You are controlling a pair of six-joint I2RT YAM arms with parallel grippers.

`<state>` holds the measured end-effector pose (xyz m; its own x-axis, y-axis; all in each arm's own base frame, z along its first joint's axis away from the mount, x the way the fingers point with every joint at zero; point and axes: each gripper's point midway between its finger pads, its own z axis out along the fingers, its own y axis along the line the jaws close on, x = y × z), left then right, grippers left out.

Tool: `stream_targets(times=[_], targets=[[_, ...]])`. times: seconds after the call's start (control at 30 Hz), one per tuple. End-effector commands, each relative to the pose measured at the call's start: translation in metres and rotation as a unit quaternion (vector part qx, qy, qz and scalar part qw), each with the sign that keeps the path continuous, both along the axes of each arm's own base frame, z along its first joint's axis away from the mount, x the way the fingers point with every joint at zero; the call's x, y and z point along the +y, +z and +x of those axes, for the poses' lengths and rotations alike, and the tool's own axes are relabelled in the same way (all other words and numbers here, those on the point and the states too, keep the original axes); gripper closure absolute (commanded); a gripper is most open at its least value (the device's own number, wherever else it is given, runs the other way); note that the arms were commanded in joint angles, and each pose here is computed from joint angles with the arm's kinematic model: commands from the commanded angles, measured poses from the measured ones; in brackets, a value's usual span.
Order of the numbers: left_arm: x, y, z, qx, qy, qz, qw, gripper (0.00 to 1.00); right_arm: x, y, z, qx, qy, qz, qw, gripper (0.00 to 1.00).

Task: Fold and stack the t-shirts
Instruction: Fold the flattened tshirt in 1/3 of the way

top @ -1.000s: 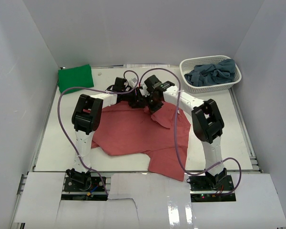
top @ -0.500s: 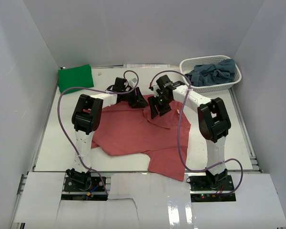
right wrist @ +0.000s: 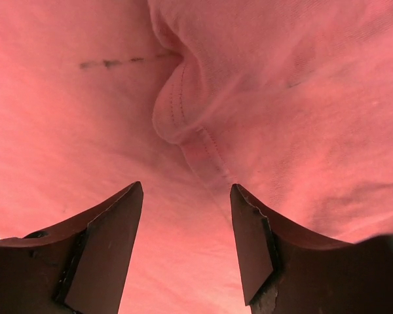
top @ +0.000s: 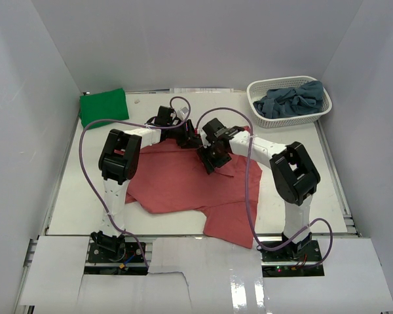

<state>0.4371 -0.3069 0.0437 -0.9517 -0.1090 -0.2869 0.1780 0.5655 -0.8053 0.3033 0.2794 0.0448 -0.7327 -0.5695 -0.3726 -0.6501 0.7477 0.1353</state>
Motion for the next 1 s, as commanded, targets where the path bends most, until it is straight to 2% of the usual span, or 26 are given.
stream_targets(times=[0.0, 0.13, 0.33, 0.5, 0.73, 0.97], targets=[[-0.003, 0.014, -0.005, -0.009, -0.013, -0.007, 1.0, 0.5, 0.01, 0.025, 0.015, -0.094, 0.022, -0.012, 0.995, 0.38], [-0.003, 0.015, -0.004, -0.011, -0.011, -0.006, 1.0, 0.5, 0.02, 0.034, 0.021, -0.168, 0.051, -0.042, 0.984, 0.39], [-0.003, 0.015, -0.004, -0.012, -0.012, -0.004, 1.0, 0.5, 0.047, 0.059, 0.025, -0.238, 0.078, -0.033, 0.968, 0.39], [-0.003, 0.015, -0.003, -0.011, -0.014, -0.003, 1.0, 0.5, 0.051, 0.051, 0.031, -0.244, 0.09, -0.069, 0.963, 0.4], [-0.003, 0.014, -0.004, -0.009, -0.015, -0.003, 1.0, 0.5, 0.062, 0.039, 0.046, -0.25, 0.09, -0.085, 0.96, 0.43], [-0.002, 0.011, -0.005, -0.008, -0.014, 0.0, 1.0, 0.5, 0.067, 0.035, 0.068, -0.247, 0.077, -0.088, 0.962, 0.51]])
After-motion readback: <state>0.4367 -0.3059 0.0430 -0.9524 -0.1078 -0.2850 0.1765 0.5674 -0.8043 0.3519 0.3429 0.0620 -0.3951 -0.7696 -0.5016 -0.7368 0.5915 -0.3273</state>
